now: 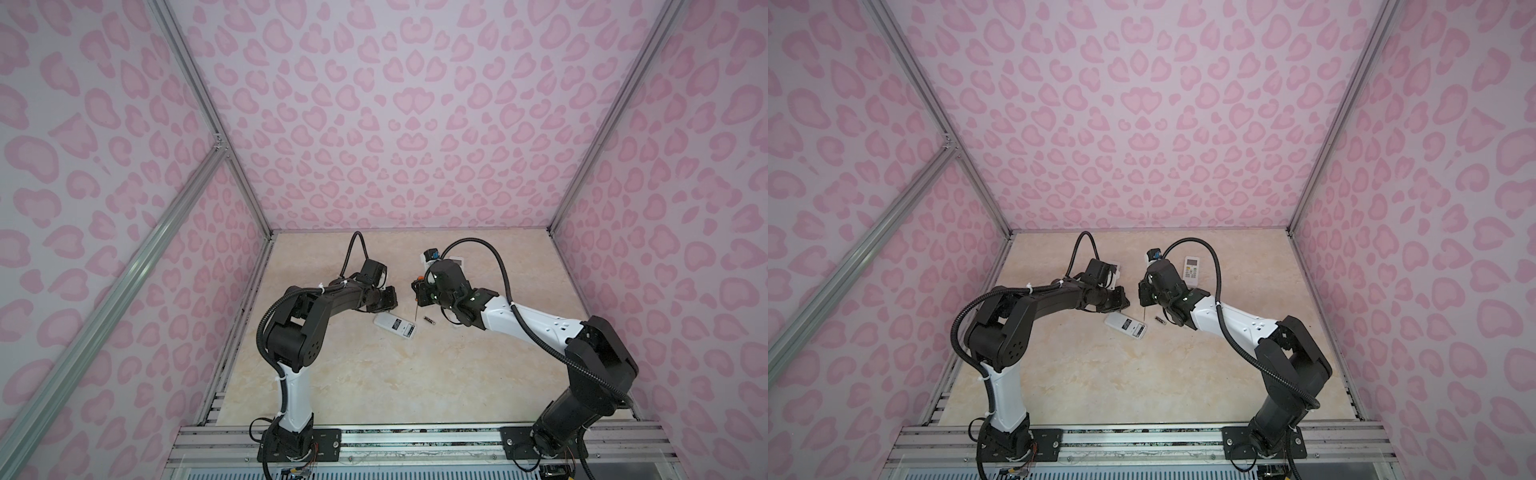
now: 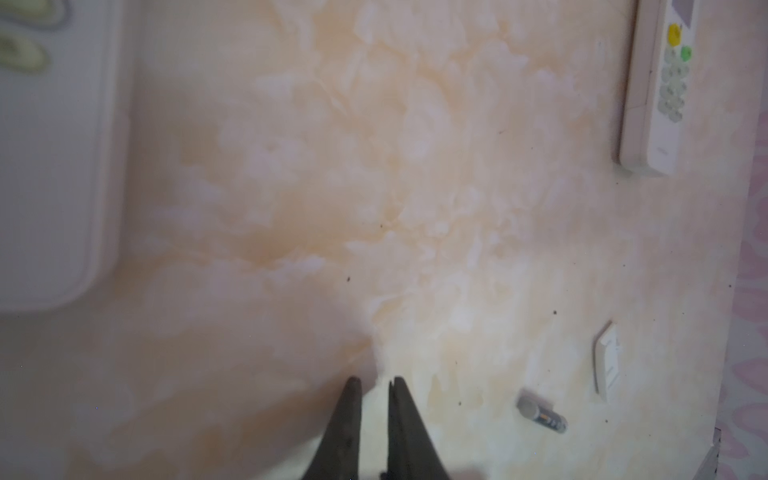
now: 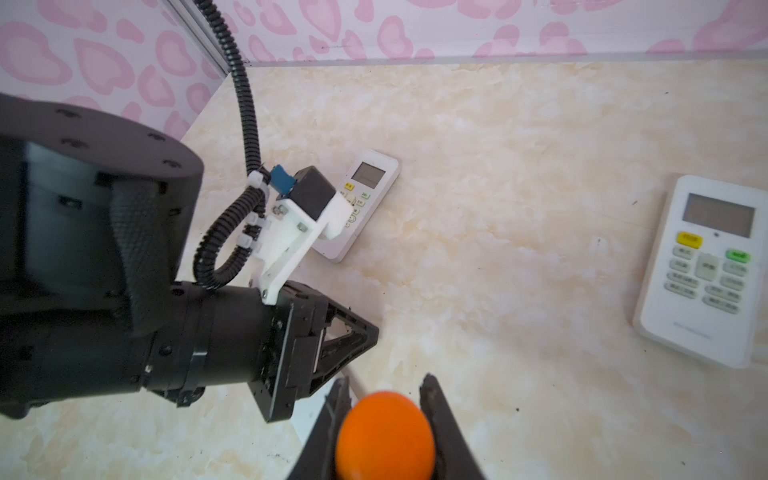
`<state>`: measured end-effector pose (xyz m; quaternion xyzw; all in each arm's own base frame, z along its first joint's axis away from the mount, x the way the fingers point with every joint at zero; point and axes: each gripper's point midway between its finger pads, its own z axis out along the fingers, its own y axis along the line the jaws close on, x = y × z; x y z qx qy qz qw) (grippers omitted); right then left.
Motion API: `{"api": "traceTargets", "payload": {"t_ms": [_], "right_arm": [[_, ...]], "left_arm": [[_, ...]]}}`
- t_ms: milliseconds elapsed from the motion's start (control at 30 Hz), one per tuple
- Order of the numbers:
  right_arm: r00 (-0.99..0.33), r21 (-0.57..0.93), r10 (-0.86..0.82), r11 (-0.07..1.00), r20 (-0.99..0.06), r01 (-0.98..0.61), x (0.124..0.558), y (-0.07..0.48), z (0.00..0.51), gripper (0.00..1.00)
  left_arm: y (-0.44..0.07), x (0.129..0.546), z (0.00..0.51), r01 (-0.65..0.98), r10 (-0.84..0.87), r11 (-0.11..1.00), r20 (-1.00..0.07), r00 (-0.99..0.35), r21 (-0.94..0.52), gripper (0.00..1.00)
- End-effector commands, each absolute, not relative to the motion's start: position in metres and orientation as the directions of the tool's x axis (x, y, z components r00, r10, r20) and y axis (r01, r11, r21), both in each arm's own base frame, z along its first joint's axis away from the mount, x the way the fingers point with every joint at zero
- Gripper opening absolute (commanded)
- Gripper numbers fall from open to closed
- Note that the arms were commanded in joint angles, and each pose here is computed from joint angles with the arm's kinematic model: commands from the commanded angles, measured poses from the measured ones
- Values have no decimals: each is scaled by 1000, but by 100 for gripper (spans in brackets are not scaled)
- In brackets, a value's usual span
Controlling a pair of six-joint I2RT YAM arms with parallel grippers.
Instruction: Unload the batteries from the remote control
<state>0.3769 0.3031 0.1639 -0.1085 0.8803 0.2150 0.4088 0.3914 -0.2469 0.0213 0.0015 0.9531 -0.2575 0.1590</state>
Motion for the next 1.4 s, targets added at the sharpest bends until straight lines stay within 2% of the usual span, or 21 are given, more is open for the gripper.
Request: {"api": "traceTargets", "payload": {"t_ms": [0, 300, 600, 767, 867, 900, 967, 1133, 1367], "right_arm": [[-645, 284, -7, 895, -764, -345, 379, 298, 162, 0], [-648, 282, -8, 896, -761, -343, 381, 299, 164, 0], [-636, 280, 5, 901, -772, -332, 394, 307, 169, 0], [-584, 222, -11, 919, -811, -326, 399, 311, 172, 0], [-558, 195, -19, 926, -829, -322, 404, 309, 166, 0], [-556, 189, -21, 929, -831, -319, 406, 310, 164, 0], [-552, 181, -24, 932, -834, -313, 408, 310, 162, 0], [-536, 180, -12, 936, -844, -304, 411, 311, 152, 0], [-540, 164, -27, 939, -841, -303, 409, 315, 145, 0]], "left_arm": [[-236, 377, 18, 67, -67, 894, -280, -958, -444, 18], [-237, 358, 17, 62, -62, 892, -257, -964, -447, 17], [-238, 354, 34, 76, -64, 890, -286, -956, -450, 18], [-229, 358, 58, 84, -85, 893, -349, -933, -442, 32], [-222, 360, 76, 84, -108, 890, -387, -916, -448, 35], [-220, 359, 79, 83, -113, 889, -392, -913, -450, 40], [-216, 356, 85, 77, -128, 886, -400, -907, -458, 43], [-213, 344, 75, 49, -157, 863, -359, -920, -503, 51], [-209, 332, 54, 9, -181, 851, -309, -934, -524, 52]]}}
